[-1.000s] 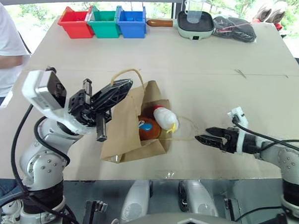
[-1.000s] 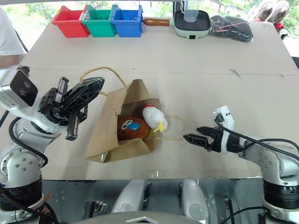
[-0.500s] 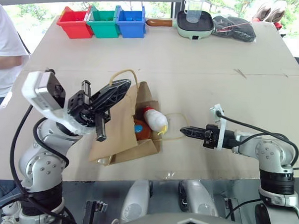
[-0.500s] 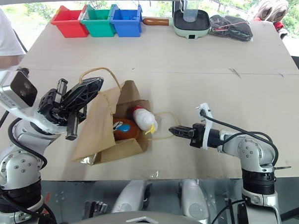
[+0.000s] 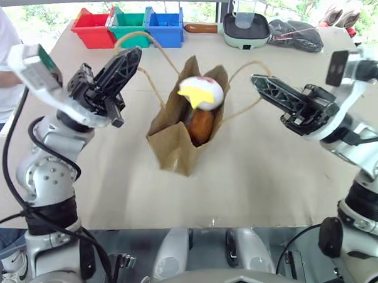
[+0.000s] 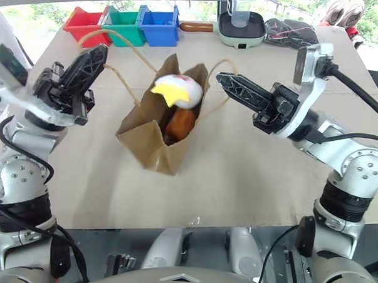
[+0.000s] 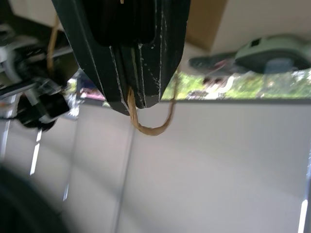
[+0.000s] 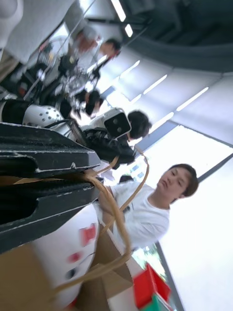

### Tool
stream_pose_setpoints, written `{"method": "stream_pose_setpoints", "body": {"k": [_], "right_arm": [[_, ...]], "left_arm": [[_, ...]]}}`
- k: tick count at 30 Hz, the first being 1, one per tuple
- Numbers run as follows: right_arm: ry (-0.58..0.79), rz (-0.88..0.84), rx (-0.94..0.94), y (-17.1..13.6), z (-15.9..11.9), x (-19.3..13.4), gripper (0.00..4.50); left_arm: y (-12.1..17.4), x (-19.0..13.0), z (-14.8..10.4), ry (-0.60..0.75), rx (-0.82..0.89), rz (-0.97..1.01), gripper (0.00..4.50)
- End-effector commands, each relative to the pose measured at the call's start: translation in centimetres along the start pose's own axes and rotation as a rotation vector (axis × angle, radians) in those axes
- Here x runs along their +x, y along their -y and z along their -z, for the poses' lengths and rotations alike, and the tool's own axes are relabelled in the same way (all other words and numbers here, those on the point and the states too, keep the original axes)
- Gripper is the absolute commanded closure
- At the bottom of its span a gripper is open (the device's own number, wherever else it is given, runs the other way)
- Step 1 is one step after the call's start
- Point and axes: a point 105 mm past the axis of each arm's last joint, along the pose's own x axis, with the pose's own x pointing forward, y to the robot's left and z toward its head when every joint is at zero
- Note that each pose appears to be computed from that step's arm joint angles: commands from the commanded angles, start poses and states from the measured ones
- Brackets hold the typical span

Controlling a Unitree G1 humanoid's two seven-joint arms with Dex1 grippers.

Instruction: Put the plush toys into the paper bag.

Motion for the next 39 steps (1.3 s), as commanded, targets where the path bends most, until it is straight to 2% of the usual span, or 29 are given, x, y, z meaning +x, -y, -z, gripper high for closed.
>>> {"method": "stream_pose_setpoints", "body": {"k": [1, 6, 9, 12, 17, 18, 19, 22, 24, 25, 26, 29, 30, 33, 36, 39], "right_arm": [[0.019, 0.016, -0.090, -1.2, -1.1, 0.3, 4.45], [-0.002, 0.104, -0.128, -0.1, -0.5, 0.1, 4.45], [-0.045, 0.167, -0.179, 0.7, 0.1, -0.2, 4.45], [-0.026, 0.210, -0.253, 1.1, -0.7, -0.4, 4.45], [-0.150, 0.201, -0.338, -0.2, 0.0, -1.8, 2.24], [-0.189, 0.200, -0.352, -0.5, 0.2, -2.5, 2.24], [-0.213, 0.199, -0.360, -0.8, 0.3, -2.9, 2.18], [-0.234, 0.199, -0.369, -1.1, 0.3, -3.4, 2.18], [-0.287, 0.255, -0.419, -1.4, -0.2, -5.3, 2.18], [-0.309, 0.293, -0.441, -1.4, -0.6, -6.2, 2.18], [-0.323, 0.317, -0.454, -1.4, -0.7, -6.8, 2.18], [-0.336, 0.347, -0.437, -1.4, -0.6, -7.9, 2.92], [-0.364, 0.363, -0.437, -1.1, 0.0, -8.2, 3.47], [-0.515, 0.402, -0.452, 1.6, 4.2, -8.2, 4.42], [-0.544, 0.369, -0.467, 4.3, 7.9, -6.3, 4.42], [-0.513, 0.314, -0.507, 6.0, 9.7, -4.1, 4.42]], "left_arm": [[-2.0, 0.9, 1.2, -0.071, 0.040, -0.063, 4.50], [-2.9, 0.8, 4.4, -0.200, 0.018, -0.091, 4.50], [-3.2, 1.5, 4.5, -0.197, 0.010, -0.105, 4.50], [-3.8, 2.3, 4.5, -0.233, 0.065, -0.063, 4.50], [-3.6, 2.5, 3.6, -0.253, 0.026, 0.096, 4.50], [-3.3, 2.4, 3.4, -0.261, 0.010, 0.127, 4.50], [-3.1, 2.2, 3.2, -0.267, -0.001, 0.146, 3.78], [-3.0, 2.0, 3.1, -0.280, -0.008, 0.156, 2.67], [-2.7, 0.7, 2.2, -0.266, -0.047, 0.139, 1.96], [-2.5, -0.3, 1.8, -0.271, -0.061, 0.125, 1.82], [-2.4, -1.0, 1.6, -0.277, -0.070, 0.115, 1.20], [-1.2, -3.9, 2.7, -0.361, -0.139, 0.099, 0.15], [-0.5, -4.6, 3.3, -0.387, -0.170, 0.100, 0.00], [1.5, -5.7, 6.4, -0.484, -0.185, 0.098, 0.00], [3.0, -5.2, 9.3, -0.536, -0.148, 0.113, 0.00], [3.8, -4.0, 10.5, -0.533, -0.107, 0.118, 0.00]]}}
